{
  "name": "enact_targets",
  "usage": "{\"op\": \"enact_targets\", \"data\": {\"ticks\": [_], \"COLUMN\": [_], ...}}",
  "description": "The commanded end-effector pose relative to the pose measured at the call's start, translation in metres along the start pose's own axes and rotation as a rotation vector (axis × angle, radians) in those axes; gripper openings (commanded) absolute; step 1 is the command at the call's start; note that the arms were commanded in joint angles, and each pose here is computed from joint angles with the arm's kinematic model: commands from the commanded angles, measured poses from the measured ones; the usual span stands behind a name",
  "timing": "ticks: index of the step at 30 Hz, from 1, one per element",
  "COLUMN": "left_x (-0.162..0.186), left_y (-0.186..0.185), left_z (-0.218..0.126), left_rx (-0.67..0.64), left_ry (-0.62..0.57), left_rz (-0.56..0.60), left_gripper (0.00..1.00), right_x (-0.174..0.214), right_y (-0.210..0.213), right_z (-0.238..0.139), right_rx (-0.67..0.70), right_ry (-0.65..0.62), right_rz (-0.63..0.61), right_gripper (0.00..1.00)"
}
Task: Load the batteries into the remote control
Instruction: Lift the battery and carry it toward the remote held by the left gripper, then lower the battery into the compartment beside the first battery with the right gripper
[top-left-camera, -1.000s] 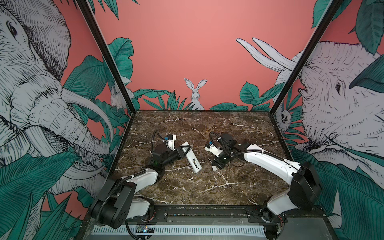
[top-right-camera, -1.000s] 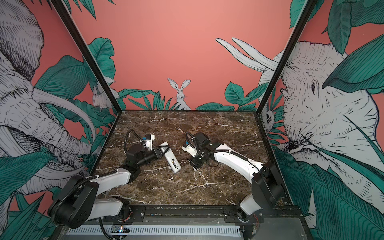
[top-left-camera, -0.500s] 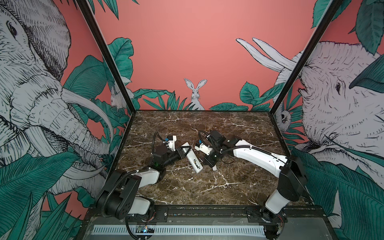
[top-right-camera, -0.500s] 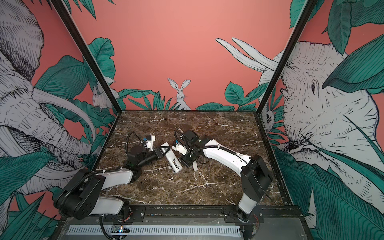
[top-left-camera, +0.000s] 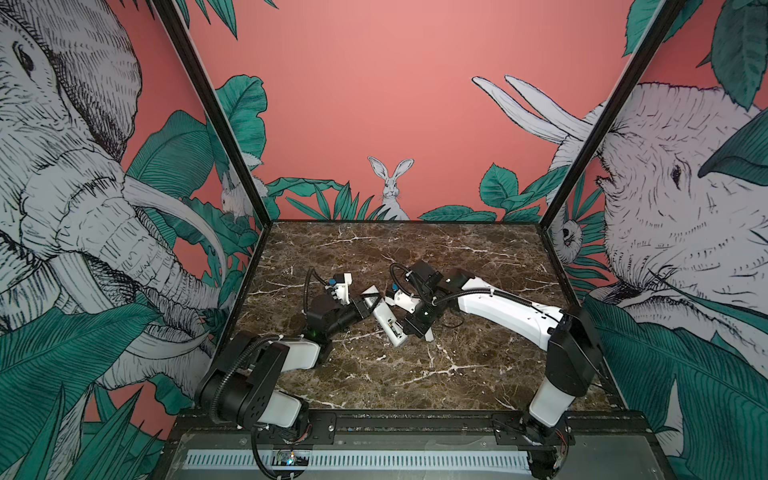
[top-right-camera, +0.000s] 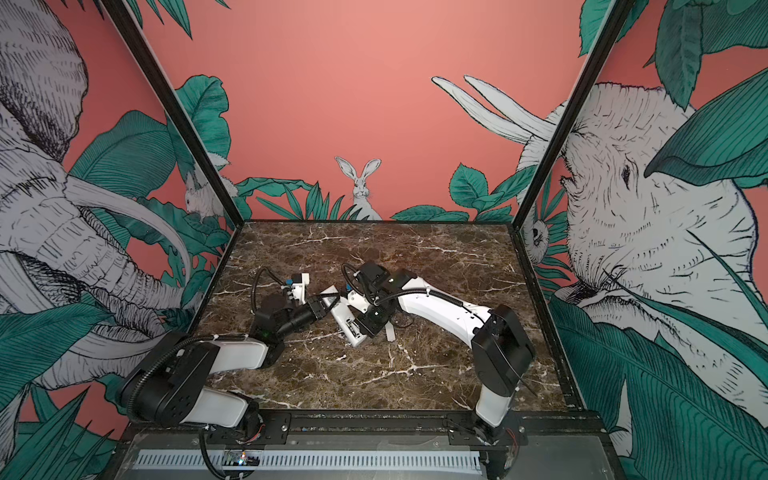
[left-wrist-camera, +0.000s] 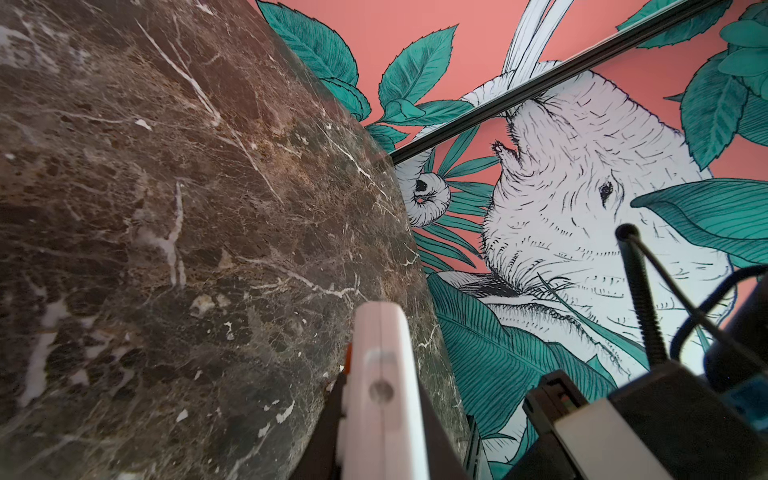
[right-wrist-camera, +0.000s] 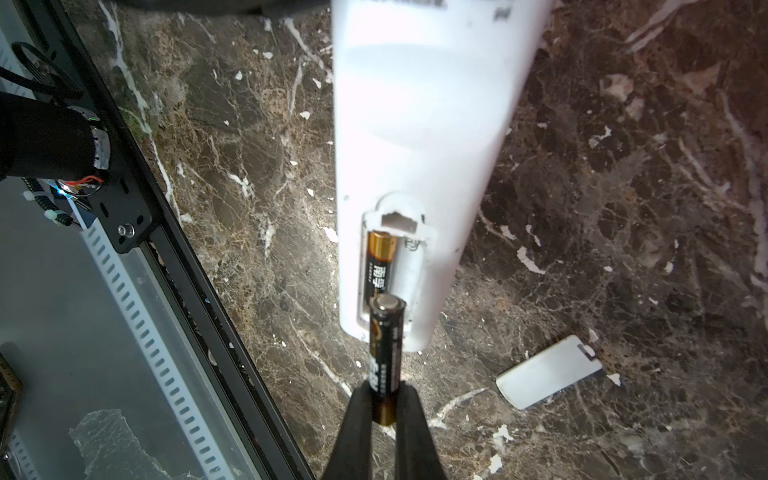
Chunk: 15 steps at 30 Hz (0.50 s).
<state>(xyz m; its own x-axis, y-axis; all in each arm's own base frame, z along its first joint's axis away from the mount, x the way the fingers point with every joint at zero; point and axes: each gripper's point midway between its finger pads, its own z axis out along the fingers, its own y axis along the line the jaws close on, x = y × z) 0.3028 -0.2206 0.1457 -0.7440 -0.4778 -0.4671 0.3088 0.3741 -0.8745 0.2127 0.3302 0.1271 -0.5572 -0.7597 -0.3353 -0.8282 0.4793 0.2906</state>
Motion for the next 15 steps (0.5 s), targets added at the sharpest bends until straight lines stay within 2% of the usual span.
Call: {"op": "enact_targets", "data": {"ticks": [1,15], "left_x": [-0.0089,-0.0061], "left_y": [-0.0109,-0.0085], "left_z": [-0.0025,-0.0052], "left_rx": [0.047,0.041], "left_ry": [-0.042,-0.043], "left_rz": [0.013,0.005], "left_gripper": [0.00,0.00], "right_x": [0.0012,-0.0017], "right_y": [0.0029,0.0003], "right_z": [0.0020,0.0094], "right_rx": [-0.005,0.000], "right_ry": [0.031,0.049], "right_rz": [-0.012,0.000], "right_gripper": [0.01,0.01]}}
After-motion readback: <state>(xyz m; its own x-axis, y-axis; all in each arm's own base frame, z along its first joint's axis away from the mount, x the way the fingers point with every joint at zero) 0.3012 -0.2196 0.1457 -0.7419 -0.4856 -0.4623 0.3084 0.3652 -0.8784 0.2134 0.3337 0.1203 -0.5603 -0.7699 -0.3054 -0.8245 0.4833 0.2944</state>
